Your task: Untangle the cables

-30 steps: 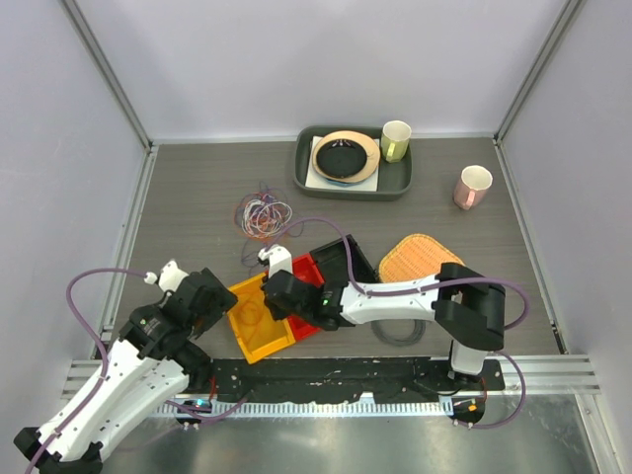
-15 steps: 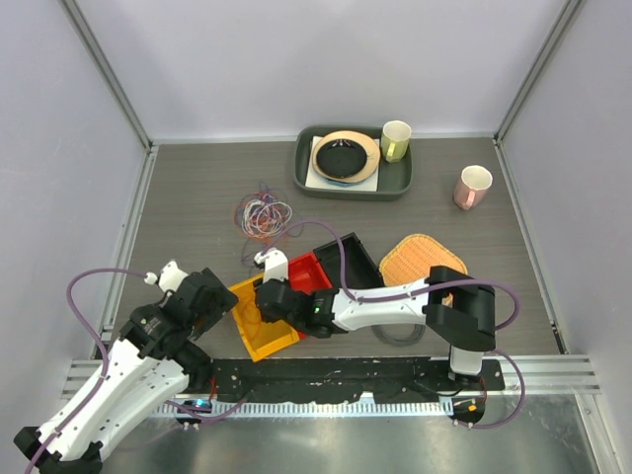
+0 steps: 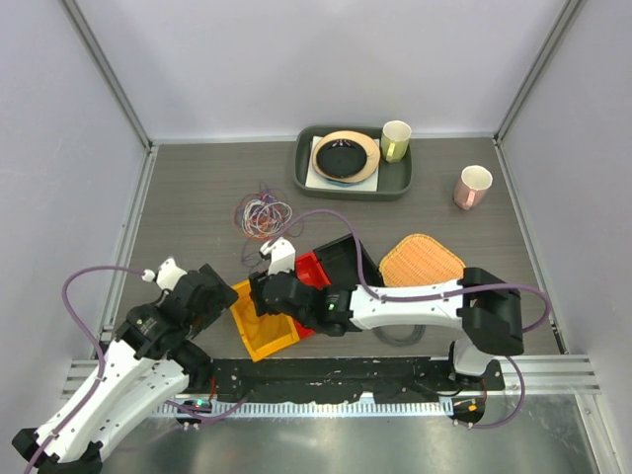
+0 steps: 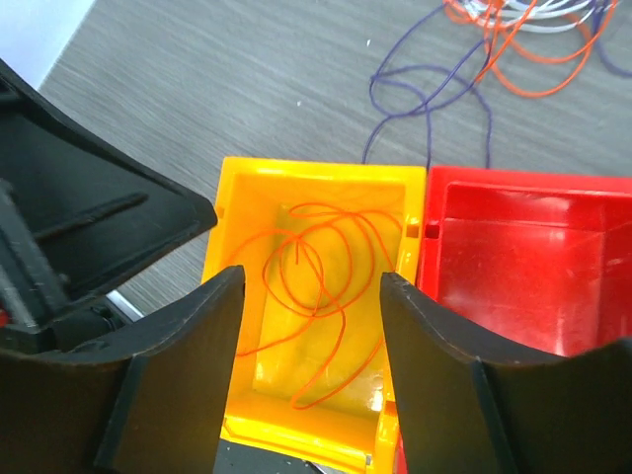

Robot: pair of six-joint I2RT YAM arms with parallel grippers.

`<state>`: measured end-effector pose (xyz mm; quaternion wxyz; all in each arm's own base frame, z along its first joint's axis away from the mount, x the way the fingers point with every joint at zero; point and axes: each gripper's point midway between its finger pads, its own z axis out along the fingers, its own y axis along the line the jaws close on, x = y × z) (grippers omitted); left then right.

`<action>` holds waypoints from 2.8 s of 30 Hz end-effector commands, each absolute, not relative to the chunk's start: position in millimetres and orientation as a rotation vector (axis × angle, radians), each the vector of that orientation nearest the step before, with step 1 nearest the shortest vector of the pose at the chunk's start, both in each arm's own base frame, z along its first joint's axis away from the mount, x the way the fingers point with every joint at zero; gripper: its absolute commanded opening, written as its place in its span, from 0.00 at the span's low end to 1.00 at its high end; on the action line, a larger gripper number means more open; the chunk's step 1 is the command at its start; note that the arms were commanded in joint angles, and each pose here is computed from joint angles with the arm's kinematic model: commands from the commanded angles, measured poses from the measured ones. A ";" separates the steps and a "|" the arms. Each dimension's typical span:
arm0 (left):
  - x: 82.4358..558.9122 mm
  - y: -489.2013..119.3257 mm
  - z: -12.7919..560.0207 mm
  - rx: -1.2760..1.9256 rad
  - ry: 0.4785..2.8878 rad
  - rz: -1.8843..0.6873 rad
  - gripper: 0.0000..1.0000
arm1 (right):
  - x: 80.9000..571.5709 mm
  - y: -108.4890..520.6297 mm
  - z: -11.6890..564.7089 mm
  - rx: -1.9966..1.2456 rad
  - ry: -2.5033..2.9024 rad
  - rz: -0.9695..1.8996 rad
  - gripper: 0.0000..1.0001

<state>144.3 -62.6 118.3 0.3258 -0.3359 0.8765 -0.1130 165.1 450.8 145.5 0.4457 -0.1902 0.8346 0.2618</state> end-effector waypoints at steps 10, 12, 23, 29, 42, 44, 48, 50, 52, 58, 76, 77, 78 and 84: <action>205.7 -81.0 168.6 -0.735 2.168 -0.284 1.00 | 194.4 378.7 226.7 -0.290 1.902 0.570 0.93; 229.6 -83.1 181.6 -0.715 2.127 -0.286 1.00 | 198.8 357.6 237.8 -0.250 1.886 0.570 0.93; 388.1 -73.9 137.6 -0.641 2.160 -0.599 0.98 | 233.5 260.5 256.1 0.022 1.798 0.572 0.93; 429.9 -74.1 94.4 -0.612 2.268 -0.787 0.76 | 237.4 243.6 261.6 0.073 1.766 0.536 0.92; 433.7 -65.1 84.0 -0.700 2.268 -0.741 0.00 | 242.5 251.6 252.8 0.027 1.793 0.491 0.91; 431.1 -63.1 117.4 -0.663 2.209 -0.727 0.00 | 242.9 252.3 254.1 0.006 1.787 0.483 0.91; 418.0 -62.9 187.9 -0.634 2.076 -0.746 0.00 | 244.6 270.2 260.2 -0.169 1.740 0.477 0.91; 414.4 -64.9 222.3 -0.661 1.996 -0.786 0.00 | 245.2 286.3 267.4 -0.308 1.686 0.478 0.92; 406.5 -74.2 257.2 -0.615 1.933 -0.836 0.00 | 250.8 302.4 265.3 -0.417 1.662 0.438 0.91; 387.8 -95.0 348.9 -0.489 1.819 -0.879 0.00 | 259.1 348.6 290.3 -0.647 1.547 0.499 0.91; 302.6 -114.7 486.5 -0.333 1.587 -0.976 0.00 | 296.6 440.6 266.7 -0.915 1.483 0.772 0.90; 297.4 -114.5 488.8 -0.331 1.580 -0.980 0.00 | 300.5 443.3 270.1 -0.925 1.468 0.787 0.90; 290.8 -112.4 494.0 -0.329 1.559 -0.976 0.00 | 300.8 449.2 270.0 -0.938 1.443 0.814 0.90; 279.4 -105.3 499.2 -0.352 1.535 -0.951 0.00 | 332.6 479.1 249.6 -0.921 1.435 0.807 0.88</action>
